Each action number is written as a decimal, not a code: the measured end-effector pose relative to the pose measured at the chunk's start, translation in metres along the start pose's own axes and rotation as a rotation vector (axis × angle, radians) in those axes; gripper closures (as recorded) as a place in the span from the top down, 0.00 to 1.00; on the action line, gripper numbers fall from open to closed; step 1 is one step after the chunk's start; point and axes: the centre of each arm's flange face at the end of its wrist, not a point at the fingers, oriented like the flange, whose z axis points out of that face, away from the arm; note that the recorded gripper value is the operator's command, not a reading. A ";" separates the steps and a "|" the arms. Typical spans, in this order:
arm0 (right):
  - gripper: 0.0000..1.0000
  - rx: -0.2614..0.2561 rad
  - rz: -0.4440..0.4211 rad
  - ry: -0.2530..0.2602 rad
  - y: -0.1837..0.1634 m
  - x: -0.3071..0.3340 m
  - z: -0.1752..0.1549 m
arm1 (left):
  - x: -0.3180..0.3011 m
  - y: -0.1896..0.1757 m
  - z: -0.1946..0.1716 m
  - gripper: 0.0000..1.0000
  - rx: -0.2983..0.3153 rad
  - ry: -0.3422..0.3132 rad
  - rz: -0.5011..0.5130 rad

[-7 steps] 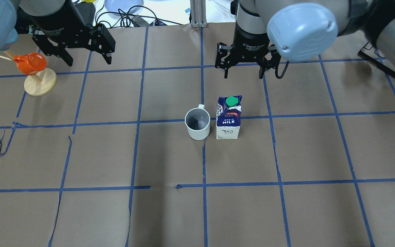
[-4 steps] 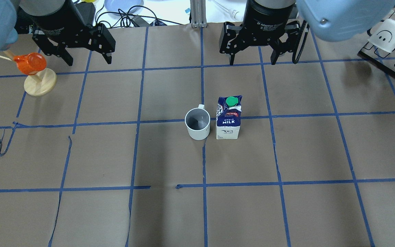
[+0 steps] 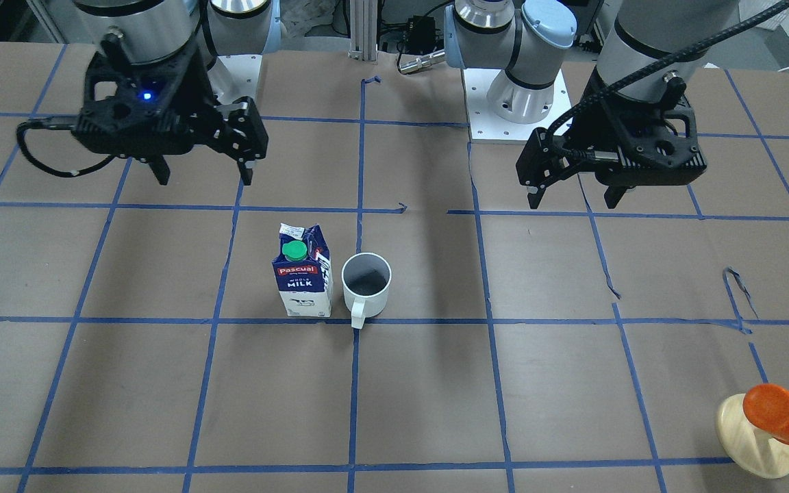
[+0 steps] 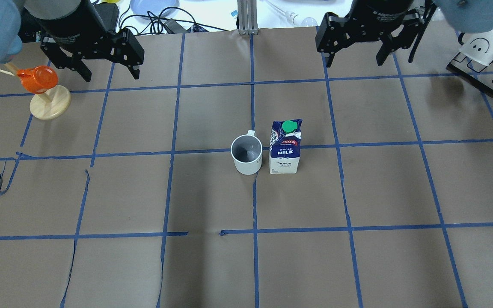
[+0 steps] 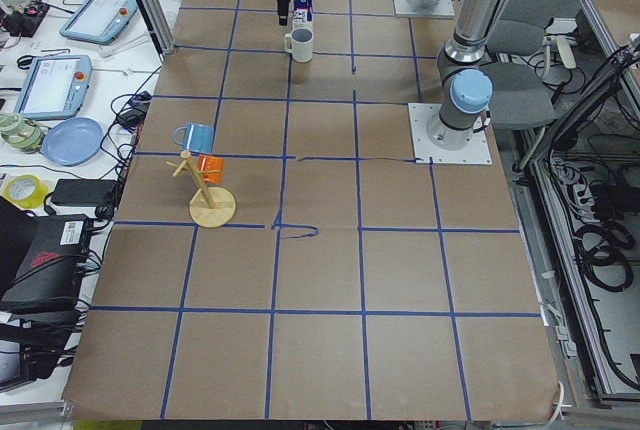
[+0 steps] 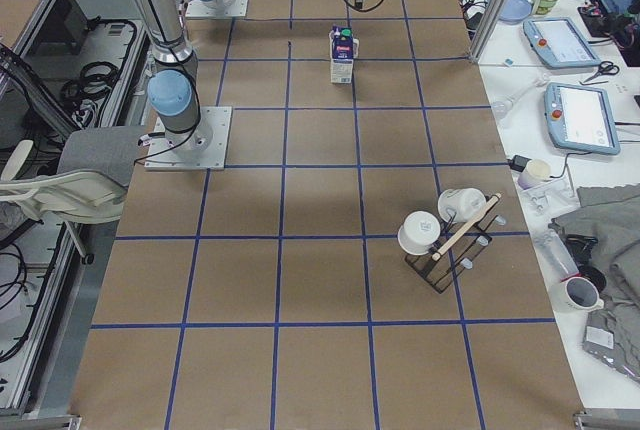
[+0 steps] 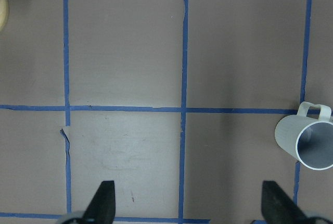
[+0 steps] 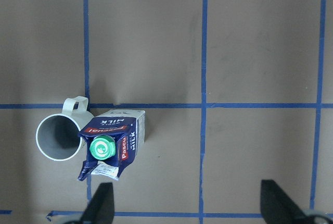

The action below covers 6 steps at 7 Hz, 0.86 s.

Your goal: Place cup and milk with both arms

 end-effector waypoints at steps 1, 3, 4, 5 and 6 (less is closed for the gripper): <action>1.00 0.004 -0.008 0.001 -0.002 0.010 -0.001 | 0.000 0.000 0.000 1.00 0.001 -0.001 0.000; 1.00 0.001 -0.014 0.004 -0.003 0.014 0.000 | 0.000 0.000 0.000 1.00 0.001 -0.001 0.001; 1.00 0.000 -0.018 0.005 -0.003 0.014 0.000 | 0.000 0.000 0.000 1.00 0.000 -0.001 0.001; 1.00 0.000 -0.022 0.006 -0.003 0.015 0.000 | 0.000 0.000 0.000 1.00 0.000 -0.001 0.001; 1.00 0.000 -0.024 0.007 -0.003 0.015 0.000 | 0.000 0.000 0.000 1.00 0.000 -0.001 0.001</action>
